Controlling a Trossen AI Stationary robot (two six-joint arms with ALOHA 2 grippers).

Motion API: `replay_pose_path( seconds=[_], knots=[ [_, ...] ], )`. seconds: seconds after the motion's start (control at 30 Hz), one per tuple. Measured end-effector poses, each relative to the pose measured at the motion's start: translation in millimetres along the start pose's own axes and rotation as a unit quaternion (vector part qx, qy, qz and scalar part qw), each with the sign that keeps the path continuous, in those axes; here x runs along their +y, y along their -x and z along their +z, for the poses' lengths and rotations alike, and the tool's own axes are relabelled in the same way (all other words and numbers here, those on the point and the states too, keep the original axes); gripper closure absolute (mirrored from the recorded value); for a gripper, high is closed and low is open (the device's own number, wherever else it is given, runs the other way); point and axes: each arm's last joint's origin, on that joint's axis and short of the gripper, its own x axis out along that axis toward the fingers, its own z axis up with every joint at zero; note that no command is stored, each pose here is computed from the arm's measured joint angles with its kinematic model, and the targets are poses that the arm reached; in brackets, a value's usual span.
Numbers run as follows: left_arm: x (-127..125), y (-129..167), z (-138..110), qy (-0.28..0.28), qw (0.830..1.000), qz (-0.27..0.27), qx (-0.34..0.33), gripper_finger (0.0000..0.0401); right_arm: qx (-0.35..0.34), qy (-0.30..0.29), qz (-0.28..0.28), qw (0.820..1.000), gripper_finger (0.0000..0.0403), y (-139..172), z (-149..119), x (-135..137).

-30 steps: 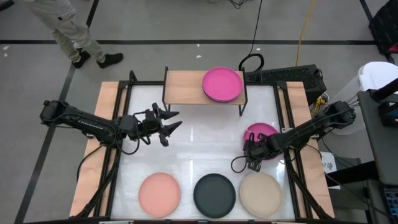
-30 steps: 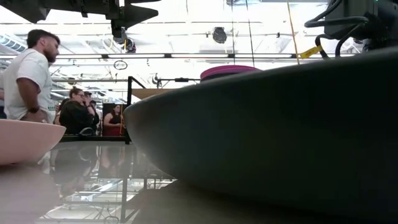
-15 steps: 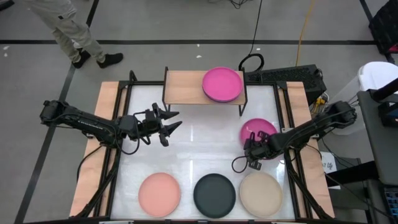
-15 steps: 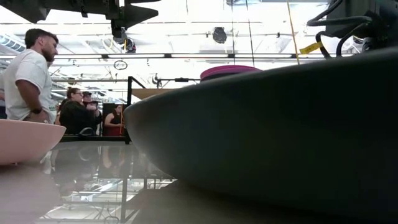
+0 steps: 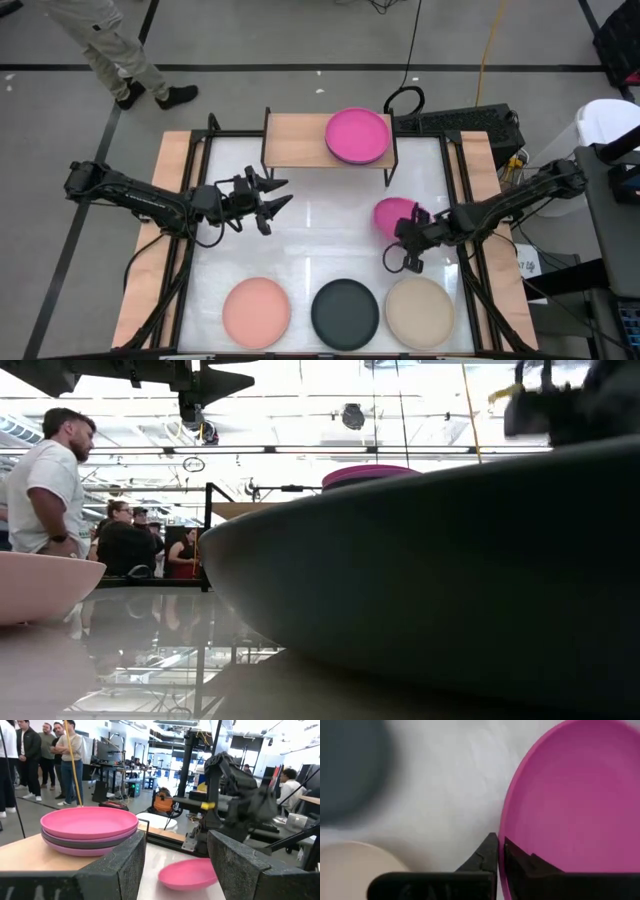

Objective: Place and stack plates onto a shelf
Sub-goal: Put the pink plate on the shelf

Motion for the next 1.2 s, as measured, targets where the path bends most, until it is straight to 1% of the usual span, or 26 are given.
replay_pose_path(
  seconds=[0.13,0.2,0.27,0.37,0.5,0.6,0.67,0.73,0.77,0.83,0.93,1.13,1.2],
  knots=[
    [0.0,0.0,0.0,0.001,1.0,0.0,0.0,0.0183,-0.08,0.047,0.051,0.994,0.0402,26.3,22.6,11.4],
    [0.0,0.0,0.0,0.002,1.0,0.0,0.0,0.0183,-0.133,0.084,0.076,0.985,0.0402,40.4,38.3,18.5],
    [0.0,0.0,0.1,0.003,1.0,0.0,-0.001,0.0183,-0.183,0.121,0.088,0.972,0.0402,53.8,53.1,23.9],
    [-0.1,0.0,1.7,0.006,1.0,-0.001,-0.008,0.0183,-0.243,0.167,0.081,0.952,0.0403,70.6,77.6,26.9],
    [-0.4,0.9,8.8,0.003,0.999,-0.003,-0.039,0.0183,-0.28,0.201,0.044,0.938,0.0403,84.1,110.2,23.2],
    [0.6,4.3,14.7,-0.002,0.999,-0.003,-0.051,0.0183,-0.296,0.239,0.021,0.924,0.0403,86.3,133.6,20.8],
    [1.8,7.7,19.5,-0.012,0.998,-0.002,-0.058,0.0183,-0.302,0.277,0.028,0.911,0.0403,81.5,147.8,19.4],
    [3.5,12.4,25.9,-0.019,0.998,-0.002,-0.067,0.0183,-0.297,0.319,0.034,0.899,0.0403,69.5,159.3,17.4],
    [4.5,15.2,29.4,-0.02,0.997,-0.002,-0.073,0.0183,-0.29,0.335,0.029,0.896,0.0403,61.6,163.9,15.8],
    [6.6,20.8,35.4,-0.018,0.997,-0.002,-0.079,0.0183,-0.272,0.356,0.009,0.894,0.0403,45.2,173.6,11.2],
    [8.9,26.6,40.0,-0.019,0.997,-0.002,-0.078,0.0183,-0.246,0.396,-0.02,0.884,0.0403,20.2,185.6,3.2],
    [9.6,27.8,38.8,-0.023,0.998,-0.001,-0.066,0.0183,-0.263,0.448,-0.067,0.852,0.0403,-21.1,210.4,-12.4],
    [9.5,27.5,37.7,-0.025,0.998,-0.001,-0.062,0.0183,-0.26,0.455,-0.077,0.848,0.0403,-32.1,214.8,-19.1]
  ],
)
